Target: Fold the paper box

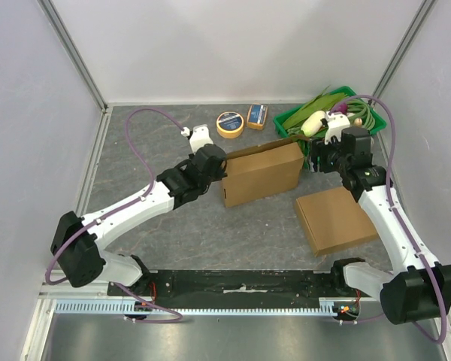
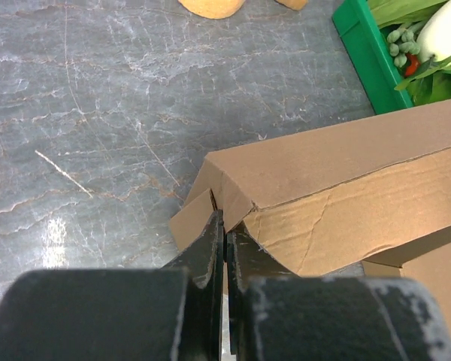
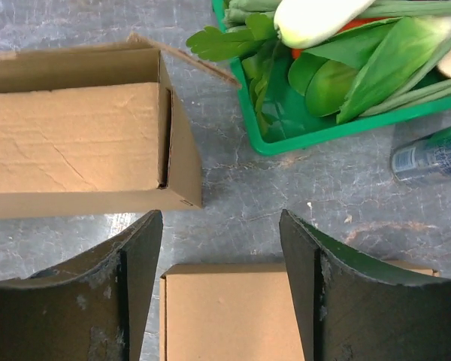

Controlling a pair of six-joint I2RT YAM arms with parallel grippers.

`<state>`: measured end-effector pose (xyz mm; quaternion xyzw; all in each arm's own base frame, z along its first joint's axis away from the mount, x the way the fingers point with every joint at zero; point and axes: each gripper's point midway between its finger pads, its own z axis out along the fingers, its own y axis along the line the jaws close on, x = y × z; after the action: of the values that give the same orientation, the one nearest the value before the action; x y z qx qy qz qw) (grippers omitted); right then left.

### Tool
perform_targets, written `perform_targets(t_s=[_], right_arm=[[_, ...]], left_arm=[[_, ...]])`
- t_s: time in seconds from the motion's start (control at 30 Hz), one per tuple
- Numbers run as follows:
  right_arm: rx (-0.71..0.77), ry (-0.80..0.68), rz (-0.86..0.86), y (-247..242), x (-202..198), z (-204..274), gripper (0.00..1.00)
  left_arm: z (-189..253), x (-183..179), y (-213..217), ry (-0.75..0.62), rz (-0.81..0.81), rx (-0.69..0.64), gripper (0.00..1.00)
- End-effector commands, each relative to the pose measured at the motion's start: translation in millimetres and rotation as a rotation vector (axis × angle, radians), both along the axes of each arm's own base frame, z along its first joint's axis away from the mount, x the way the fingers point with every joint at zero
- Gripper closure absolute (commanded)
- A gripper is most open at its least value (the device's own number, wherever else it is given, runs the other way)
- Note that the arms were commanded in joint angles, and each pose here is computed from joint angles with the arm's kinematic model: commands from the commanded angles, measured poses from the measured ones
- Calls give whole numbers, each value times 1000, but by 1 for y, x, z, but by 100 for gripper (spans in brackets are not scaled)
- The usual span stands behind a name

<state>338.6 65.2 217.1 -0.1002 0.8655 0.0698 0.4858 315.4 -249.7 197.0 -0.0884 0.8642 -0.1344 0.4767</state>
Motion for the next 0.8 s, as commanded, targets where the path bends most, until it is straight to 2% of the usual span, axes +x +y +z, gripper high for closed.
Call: perform_targets(t_s=[0.0,0.13,0.23,0.3,0.4,0.43,0.47,0.5,0.53,0.63,0.77], right_arm=[[-7,-122,57,5,17,21,28],[90,-138,96,18,22,28,18],[158,-140,78,24,25,31,18],[164,-113,58,23,30,22,20],[203,-52,75,31,30,4,32],[216,-20,80,33,27,-9,43],[219,-8,89,34,24,-14,47],[218,-1,102,36,21,-17,47],[214,6,109,36,15,-22,41],[194,13,91,30,6,-29,36],[236,45,106,41,0,-42,41]], left_arm=[[-51,-19,23,139,-131,153,98],[-46,-19,21,125,-191,139,98],[-42,-21,19,112,-217,137,98],[-39,-21,19,106,-222,134,98],[-33,-20,20,90,-224,131,98],[-32,-20,21,88,-223,135,98],[-31,-20,22,83,-223,136,98],[-31,-19,23,84,-220,137,98],[-31,-20,23,87,-222,139,98],[-34,-21,25,93,-218,140,98],[-36,-24,31,101,-202,145,98]])
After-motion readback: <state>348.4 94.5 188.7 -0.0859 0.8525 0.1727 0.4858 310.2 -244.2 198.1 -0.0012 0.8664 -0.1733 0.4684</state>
